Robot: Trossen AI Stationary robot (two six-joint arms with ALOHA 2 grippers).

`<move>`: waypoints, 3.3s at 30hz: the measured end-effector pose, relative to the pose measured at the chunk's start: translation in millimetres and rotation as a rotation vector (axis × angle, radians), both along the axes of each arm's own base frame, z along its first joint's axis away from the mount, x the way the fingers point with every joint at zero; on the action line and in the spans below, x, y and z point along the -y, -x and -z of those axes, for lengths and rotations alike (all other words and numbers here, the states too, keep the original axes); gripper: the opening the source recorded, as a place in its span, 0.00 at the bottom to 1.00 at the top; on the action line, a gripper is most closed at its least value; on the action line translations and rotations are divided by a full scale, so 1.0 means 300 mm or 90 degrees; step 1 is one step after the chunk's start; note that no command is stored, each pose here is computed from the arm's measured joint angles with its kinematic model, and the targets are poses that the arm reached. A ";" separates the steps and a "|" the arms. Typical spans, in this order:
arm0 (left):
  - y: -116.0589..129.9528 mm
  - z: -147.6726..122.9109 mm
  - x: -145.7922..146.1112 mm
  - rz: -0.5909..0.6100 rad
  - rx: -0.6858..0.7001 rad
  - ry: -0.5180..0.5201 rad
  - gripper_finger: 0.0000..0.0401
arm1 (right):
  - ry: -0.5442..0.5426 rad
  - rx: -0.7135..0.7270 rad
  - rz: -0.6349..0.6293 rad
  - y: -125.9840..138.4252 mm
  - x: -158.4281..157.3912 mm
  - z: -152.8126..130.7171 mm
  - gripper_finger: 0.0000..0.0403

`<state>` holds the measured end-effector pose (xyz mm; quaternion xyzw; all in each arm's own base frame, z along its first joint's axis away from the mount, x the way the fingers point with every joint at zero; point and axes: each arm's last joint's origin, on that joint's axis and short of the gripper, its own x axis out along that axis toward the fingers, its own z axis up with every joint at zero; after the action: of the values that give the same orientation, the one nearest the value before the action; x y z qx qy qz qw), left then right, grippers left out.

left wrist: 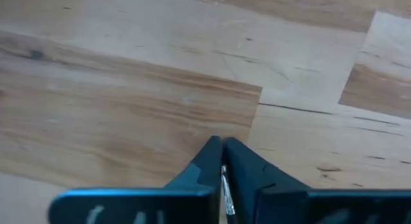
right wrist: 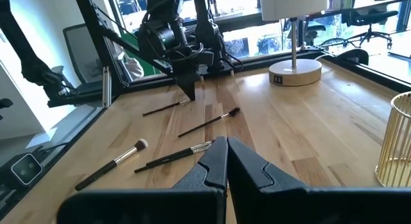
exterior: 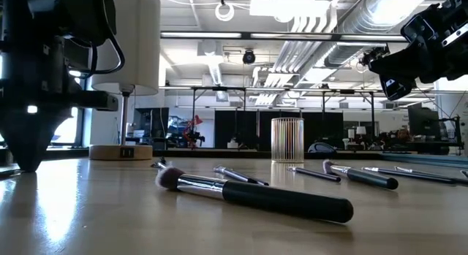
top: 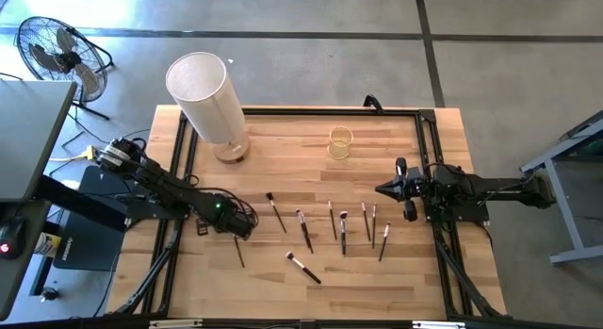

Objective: Put items in baskets/containers
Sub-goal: Put the silver eyeshadow brush into the yellow container

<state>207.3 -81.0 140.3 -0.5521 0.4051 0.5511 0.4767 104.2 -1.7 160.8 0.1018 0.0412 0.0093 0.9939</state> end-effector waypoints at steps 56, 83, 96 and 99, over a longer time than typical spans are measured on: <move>-0.443 -0.455 0.055 0.134 0.264 -0.406 0.00 | 0.000 0.001 0.000 0.000 0.000 0.000 0.00; -0.627 -0.668 -0.523 0.291 0.395 -0.579 0.00 | 0.000 0.001 0.000 0.000 0.000 0.000 0.00; -0.656 -0.624 -0.695 0.316 0.431 -0.586 0.00 | 0.000 0.001 0.000 0.000 0.000 -0.001 0.00; -0.668 -0.601 -0.713 0.323 0.438 -0.575 0.00 | 0.000 0.001 0.000 0.000 0.000 0.000 0.00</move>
<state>407.8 132.9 320.5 -0.3282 0.0736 0.3284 0.8826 104.1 -1.7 160.9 0.1018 0.0405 0.0095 0.9939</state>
